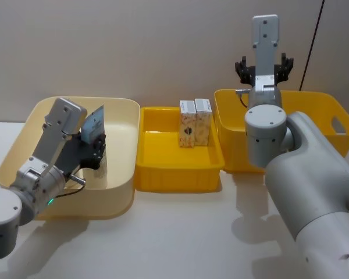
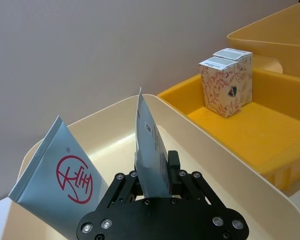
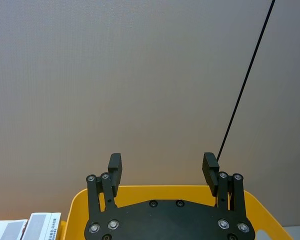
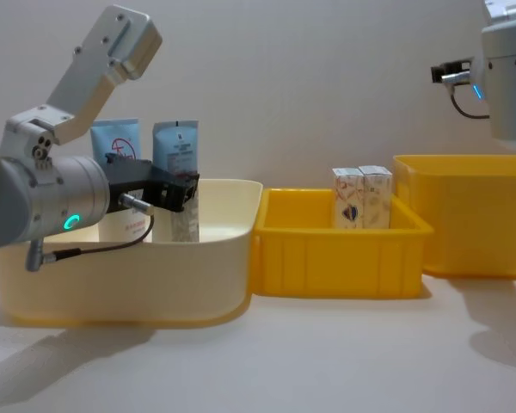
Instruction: Bimanual collaborative sorting of washing and personal care products
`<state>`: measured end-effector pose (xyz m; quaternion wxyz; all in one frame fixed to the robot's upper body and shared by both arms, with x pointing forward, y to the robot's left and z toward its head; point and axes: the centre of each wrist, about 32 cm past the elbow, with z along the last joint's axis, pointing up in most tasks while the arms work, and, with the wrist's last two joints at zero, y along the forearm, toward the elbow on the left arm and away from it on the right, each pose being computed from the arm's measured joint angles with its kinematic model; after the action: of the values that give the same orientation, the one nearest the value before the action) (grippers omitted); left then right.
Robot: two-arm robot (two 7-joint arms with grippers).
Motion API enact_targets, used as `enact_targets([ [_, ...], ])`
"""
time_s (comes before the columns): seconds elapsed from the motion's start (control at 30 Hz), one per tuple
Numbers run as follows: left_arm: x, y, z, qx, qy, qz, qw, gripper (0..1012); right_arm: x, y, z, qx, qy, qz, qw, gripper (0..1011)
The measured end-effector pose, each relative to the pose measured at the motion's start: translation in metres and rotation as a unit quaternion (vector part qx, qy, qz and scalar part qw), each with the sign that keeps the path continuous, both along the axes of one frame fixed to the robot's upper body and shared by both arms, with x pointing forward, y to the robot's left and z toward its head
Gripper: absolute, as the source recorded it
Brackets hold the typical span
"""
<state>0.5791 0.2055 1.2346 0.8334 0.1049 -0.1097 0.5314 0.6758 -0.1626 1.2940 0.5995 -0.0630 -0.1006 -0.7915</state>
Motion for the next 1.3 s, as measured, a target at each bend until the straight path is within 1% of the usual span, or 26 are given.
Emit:
enact_targets([
  [0.5, 0.0006, -0.0001, 0.0002, 0.000, 0.000, 0.000, 1.0000, 266, 0.000, 0.000, 0.000, 0.000, 0.000, 0.000, 1.0000, 1001],
  [0.73, 0.0027, 0.0000, 0.0029, 0.003, -0.004, -0.004, 1.0000, 264, 0.000, 0.000, 0.000, 0.000, 0.000, 0.000, 1.0000, 1001],
  [0.83, 0.0045, -0.0011, 0.0068, 0.002, -0.011, -0.007, 0.9999, 262, 0.000, 0.000, 0.000, 0.000, 0.000, 0.000, 1.0000, 1001],
  [0.87, 0.0045, -0.0011, 0.0068, 0.002, -0.011, -0.007, 0.9999, 262, 0.000, 0.000, 0.000, 0.000, 0.000, 0.000, 1.0000, 1001],
  [0.97, 0.0058, -0.0019, 0.0112, 0.001, -0.019, -0.008, 0.9998, 262, 0.000, 0.000, 0.000, 0.000, 0.000, 0.000, 1.0000, 1001],
  [1.0, 0.0063, -0.0025, 0.0145, 0.000, -0.025, -0.009, 0.9996, 262, 0.000, 0.000, 0.000, 0.000, 0.000, 0.000, 1.0000, 1001],
  [1.07, 0.0069, -0.0030, 0.0189, -0.002, -0.032, -0.010, 0.9994, 262, 0.000, 0.000, 0.000, 0.000, 0.000, 0.000, 1.0000, 1001],
  [1.1, 0.0074, -0.0033, 0.0233, -0.003, -0.040, -0.010, 0.9992, 262, 0.000, 0.000, 0.000, 0.000, 0.000, 0.000, 1.0000, 1001],
  [1.17, 0.0079, -0.0038, 0.0281, -0.005, -0.047, -0.011, 0.9988, 262, 0.000, 0.000, 0.000, 0.000, 0.000, 0.000, 1.0000, 1001],
  [1.2, 0.0085, -0.0044, 0.0344, -0.008, -0.057, -0.012, 0.9983, 261, 0.000, 0.000, 0.000, 0.000, 0.000, 0.000, 1.0000, 1001],
  [1.23, 0.0087, -0.0047, 0.0372, -0.010, -0.061, -0.013, 0.9980, 261, 0.000, 0.000, 0.000, 0.000, 0.000, 0.000, 1.0000, 1001],
  [1.27, 0.0091, -0.0052, 0.0431, -0.013, -0.070, -0.014, 0.9974, 262, 0.000, 0.000, 0.000, 0.000, 0.000, 0.000, 1.0000, 1001],
  [1.3, 0.0091, -0.0052, 0.0431, -0.013, -0.070, -0.014, 0.9974, 262, 0.000, 0.000, 0.000, 0.000, 0.000, 0.000, 1.0000, 1001],
])
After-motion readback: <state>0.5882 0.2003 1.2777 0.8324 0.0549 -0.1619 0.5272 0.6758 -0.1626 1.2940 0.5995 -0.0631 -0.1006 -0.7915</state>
